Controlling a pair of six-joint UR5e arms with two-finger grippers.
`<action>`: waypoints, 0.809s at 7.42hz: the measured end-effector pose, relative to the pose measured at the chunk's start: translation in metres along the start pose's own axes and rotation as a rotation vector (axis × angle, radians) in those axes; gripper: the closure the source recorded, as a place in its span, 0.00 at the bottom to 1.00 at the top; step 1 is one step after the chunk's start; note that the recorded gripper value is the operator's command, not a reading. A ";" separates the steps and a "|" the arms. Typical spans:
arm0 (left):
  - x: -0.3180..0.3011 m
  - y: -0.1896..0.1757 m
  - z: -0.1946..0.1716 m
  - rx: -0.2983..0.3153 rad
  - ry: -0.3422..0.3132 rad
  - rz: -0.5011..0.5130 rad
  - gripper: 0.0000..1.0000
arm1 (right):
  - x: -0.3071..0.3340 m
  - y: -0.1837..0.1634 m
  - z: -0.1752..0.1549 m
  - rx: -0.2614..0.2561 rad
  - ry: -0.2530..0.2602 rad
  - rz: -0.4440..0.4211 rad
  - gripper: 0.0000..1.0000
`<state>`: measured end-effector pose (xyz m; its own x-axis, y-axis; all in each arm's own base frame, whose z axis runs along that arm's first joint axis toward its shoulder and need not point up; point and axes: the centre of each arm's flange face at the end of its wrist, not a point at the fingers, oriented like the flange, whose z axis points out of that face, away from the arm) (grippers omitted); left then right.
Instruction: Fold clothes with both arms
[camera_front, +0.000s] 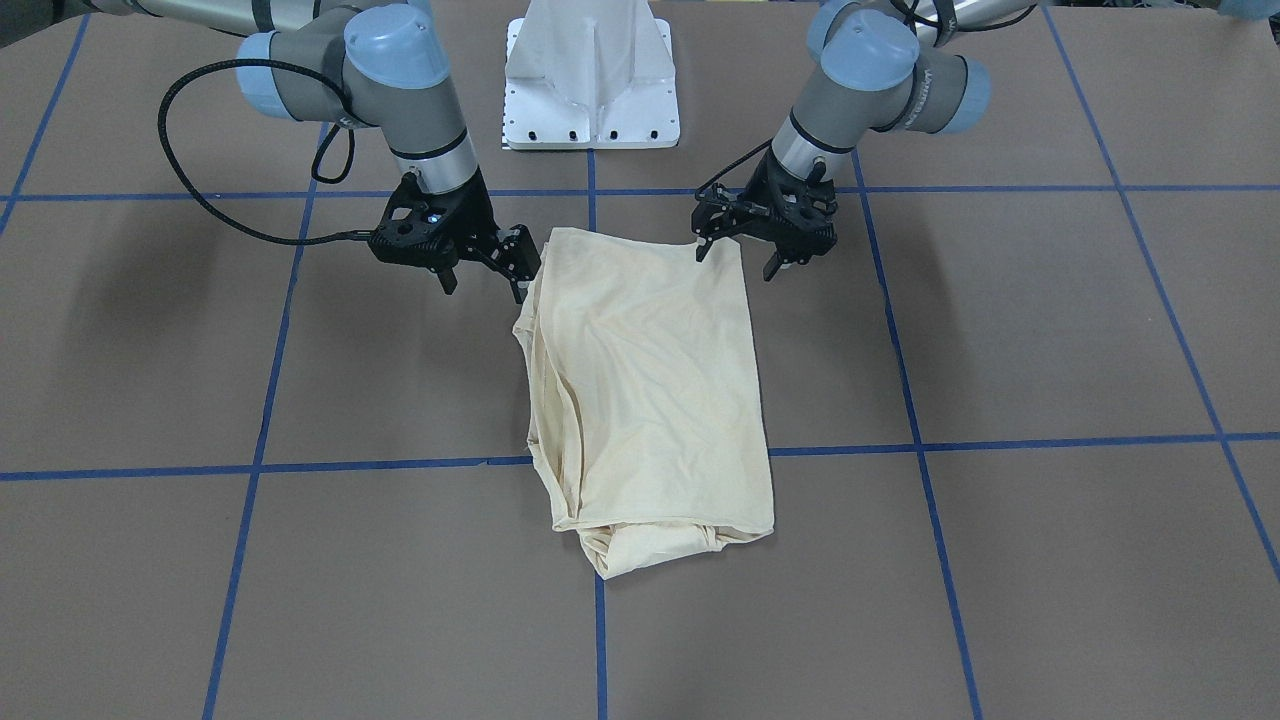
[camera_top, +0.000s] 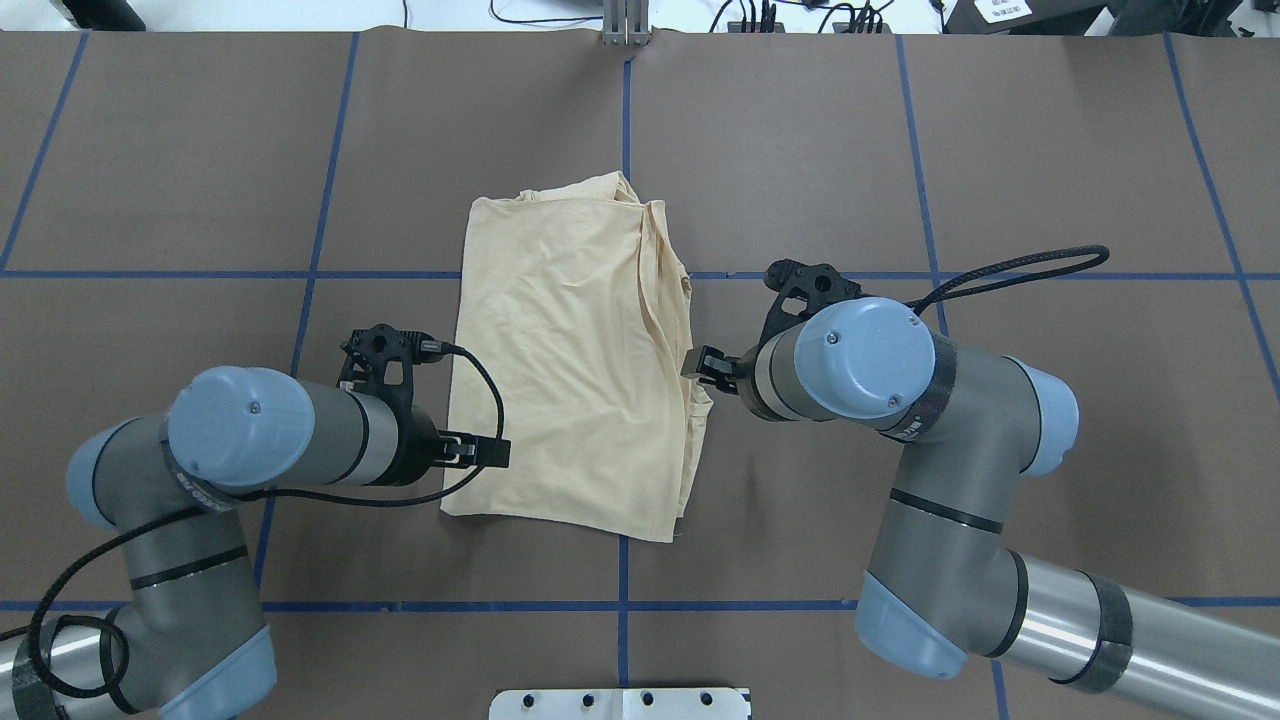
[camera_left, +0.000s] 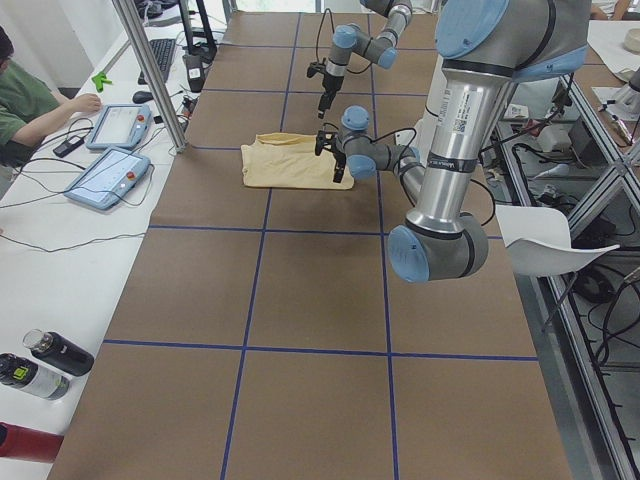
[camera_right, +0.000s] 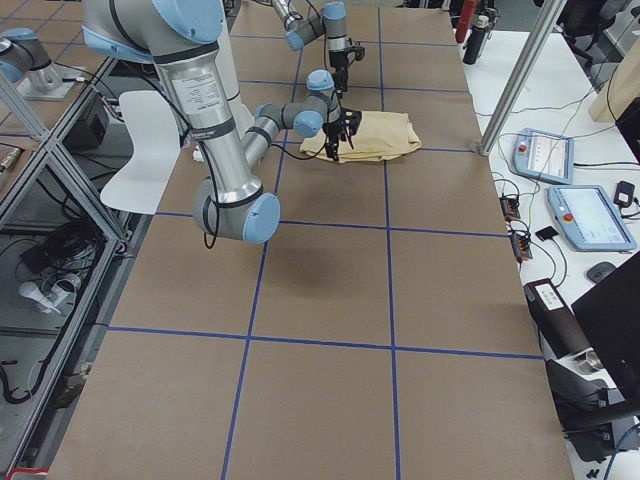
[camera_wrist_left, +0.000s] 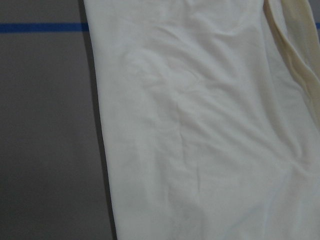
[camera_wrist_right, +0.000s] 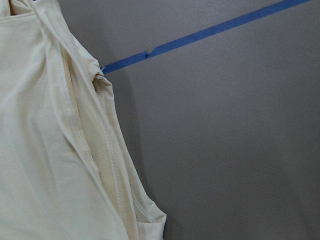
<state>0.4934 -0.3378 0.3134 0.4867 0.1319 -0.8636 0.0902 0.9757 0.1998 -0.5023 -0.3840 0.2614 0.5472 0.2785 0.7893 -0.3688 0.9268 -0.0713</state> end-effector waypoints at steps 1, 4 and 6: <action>-0.001 0.012 0.008 0.004 -0.019 -0.007 0.37 | 0.000 0.001 0.000 -0.001 0.000 -0.001 0.00; -0.004 0.021 0.018 -0.005 -0.064 -0.010 0.45 | -0.001 0.005 0.001 -0.005 -0.001 -0.004 0.00; -0.005 0.022 0.017 -0.015 -0.073 -0.005 0.45 | -0.002 0.007 0.000 -0.006 -0.004 -0.005 0.00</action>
<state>0.5082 -0.3203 0.3297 0.5480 0.1147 -0.8285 0.0795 0.9789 0.1882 -0.5060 -0.3783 0.2596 0.5460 0.2729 0.7921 -0.3615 0.9296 -0.0711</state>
